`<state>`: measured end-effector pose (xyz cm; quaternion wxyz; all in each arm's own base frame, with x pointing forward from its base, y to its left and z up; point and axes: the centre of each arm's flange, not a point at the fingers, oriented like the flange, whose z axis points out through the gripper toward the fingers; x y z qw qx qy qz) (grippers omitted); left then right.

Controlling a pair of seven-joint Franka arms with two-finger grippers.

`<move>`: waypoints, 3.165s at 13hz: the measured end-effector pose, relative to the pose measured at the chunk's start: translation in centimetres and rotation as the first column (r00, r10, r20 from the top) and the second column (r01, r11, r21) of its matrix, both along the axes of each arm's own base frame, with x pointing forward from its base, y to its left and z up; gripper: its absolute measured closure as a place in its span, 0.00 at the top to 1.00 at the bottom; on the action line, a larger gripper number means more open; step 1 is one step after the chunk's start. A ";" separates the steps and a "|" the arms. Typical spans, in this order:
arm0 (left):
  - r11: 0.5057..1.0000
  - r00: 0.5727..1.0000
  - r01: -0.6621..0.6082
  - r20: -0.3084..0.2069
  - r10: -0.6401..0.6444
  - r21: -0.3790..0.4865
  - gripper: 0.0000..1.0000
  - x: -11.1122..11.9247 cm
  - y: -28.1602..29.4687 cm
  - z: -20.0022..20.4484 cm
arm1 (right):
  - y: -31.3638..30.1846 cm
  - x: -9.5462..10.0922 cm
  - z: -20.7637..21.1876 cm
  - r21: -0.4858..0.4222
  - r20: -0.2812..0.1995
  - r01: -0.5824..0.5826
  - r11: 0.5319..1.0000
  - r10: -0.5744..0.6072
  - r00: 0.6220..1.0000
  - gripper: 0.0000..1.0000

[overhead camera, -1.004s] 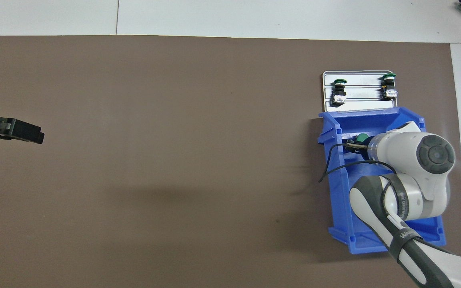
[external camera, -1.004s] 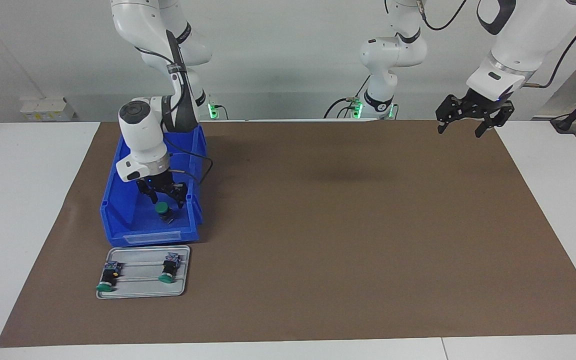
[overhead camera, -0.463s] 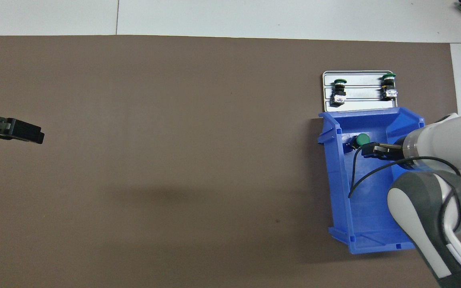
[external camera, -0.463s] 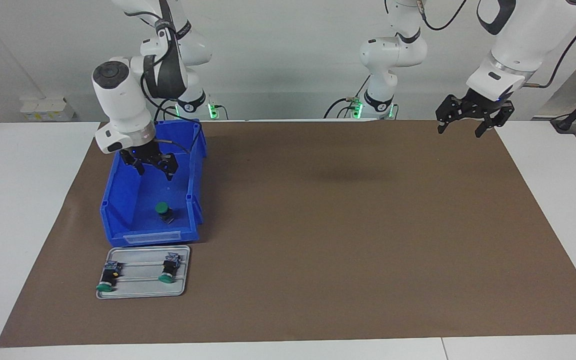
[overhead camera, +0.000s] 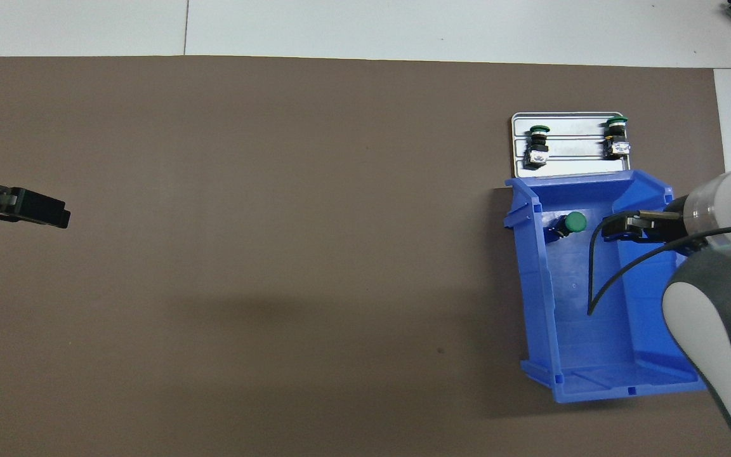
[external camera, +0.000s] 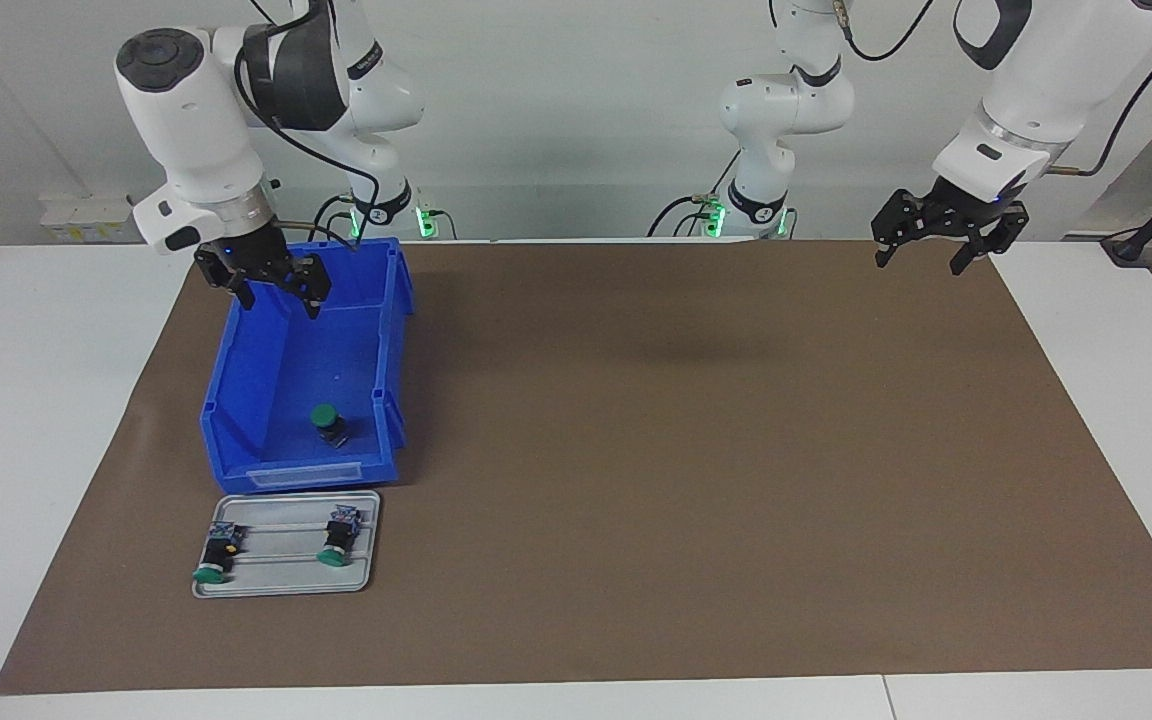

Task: Place and press button with both arms

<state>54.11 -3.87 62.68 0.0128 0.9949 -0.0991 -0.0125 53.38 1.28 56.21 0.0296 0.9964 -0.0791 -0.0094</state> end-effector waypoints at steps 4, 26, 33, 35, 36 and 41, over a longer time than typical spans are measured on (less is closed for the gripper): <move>1.000 1.000 0.000 0.000 0.000 0.000 1.00 0.0 0.0 0.0 | -0.2 2.6 4.4 0.009 -0.002 -0.043 0.999 0.043 0.999 0.92; 1.000 1.000 0.000 0.000 0.000 0.000 1.00 0.0 0.0 0.0 | -1.7 4.6 3.5 0.082 0.029 -0.038 0.996 0.036 0.999 0.97; 1.000 1.000 0.000 0.000 0.000 0.000 1.00 0.0 0.0 0.0 | -1.6 4.6 3.3 0.085 0.025 -0.039 0.996 0.037 0.999 0.99; 1.000 1.000 0.000 0.000 0.000 0.000 1.00 0.0 0.0 0.0 | -1.5 4.6 3.3 0.085 0.024 -0.040 0.996 0.038 0.999 1.00; 1.000 1.000 0.000 0.000 0.000 0.000 1.00 0.0 0.0 0.0 | -1.5 4.6 3.3 0.085 0.025 -0.040 0.996 0.038 0.999 0.99; 1.000 1.000 0.000 0.000 0.000 0.000 1.00 0.0 0.0 0.0 | -1.6 5.1 2.9 0.071 0.033 -0.042 0.997 0.040 0.999 1.00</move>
